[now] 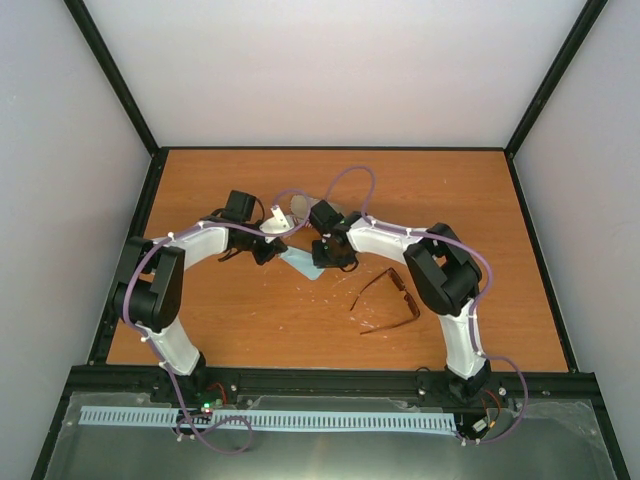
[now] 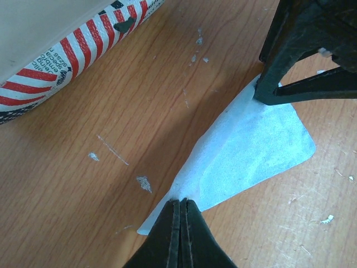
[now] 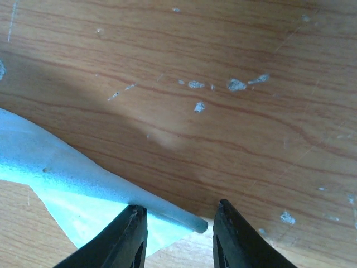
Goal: Organize the sunglasses
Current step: Pick up the glasses cleaning cloth from the center of the board.
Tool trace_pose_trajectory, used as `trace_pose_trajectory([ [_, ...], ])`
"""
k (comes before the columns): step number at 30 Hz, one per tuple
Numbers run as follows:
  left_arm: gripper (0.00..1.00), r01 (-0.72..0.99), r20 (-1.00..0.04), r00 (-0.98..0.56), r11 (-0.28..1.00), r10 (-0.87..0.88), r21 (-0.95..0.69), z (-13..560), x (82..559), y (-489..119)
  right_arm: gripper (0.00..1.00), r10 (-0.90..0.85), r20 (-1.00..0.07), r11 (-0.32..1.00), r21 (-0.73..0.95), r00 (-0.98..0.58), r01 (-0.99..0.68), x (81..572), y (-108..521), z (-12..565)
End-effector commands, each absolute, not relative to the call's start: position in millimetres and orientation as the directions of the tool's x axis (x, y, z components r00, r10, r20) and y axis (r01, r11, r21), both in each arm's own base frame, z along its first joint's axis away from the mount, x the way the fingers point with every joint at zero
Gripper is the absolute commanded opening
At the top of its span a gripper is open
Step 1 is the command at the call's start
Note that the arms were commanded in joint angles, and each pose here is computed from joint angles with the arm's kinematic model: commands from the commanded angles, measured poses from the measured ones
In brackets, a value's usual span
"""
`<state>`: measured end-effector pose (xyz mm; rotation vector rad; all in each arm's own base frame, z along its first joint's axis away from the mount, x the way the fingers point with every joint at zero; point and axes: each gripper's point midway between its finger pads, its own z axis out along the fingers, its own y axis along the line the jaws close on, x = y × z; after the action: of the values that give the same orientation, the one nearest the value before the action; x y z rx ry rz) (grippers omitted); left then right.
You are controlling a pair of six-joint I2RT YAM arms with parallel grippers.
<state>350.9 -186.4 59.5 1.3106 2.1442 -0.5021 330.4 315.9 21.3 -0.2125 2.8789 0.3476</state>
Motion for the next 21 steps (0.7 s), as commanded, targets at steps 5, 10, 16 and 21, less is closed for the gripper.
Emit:
trace_pose_trajectory([
  [5,0.01,0.904,-0.66,-0.333,0.427,0.673,-0.02,60,353,-189,0.29,-0.119,-0.215,0.967,0.195,-0.969,-0.162,332,317,9],
  [10,0.01,0.903,-0.66,-0.336,0.428,0.672,-0.024,59,353,-188,0.17,-0.13,-0.188,0.967,0.192,-0.974,-0.166,326,318,2],
  [16,0.01,0.903,-0.662,-0.337,0.428,0.67,-0.027,59,353,-189,0.03,-0.134,-0.175,0.971,0.174,-0.975,-0.165,320,317,-1],
  [21,0.01,0.901,-0.668,-0.334,0.434,0.665,-0.018,64,357,-189,0.03,-0.126,-0.242,0.975,0.147,-0.962,-0.165,331,312,19],
])
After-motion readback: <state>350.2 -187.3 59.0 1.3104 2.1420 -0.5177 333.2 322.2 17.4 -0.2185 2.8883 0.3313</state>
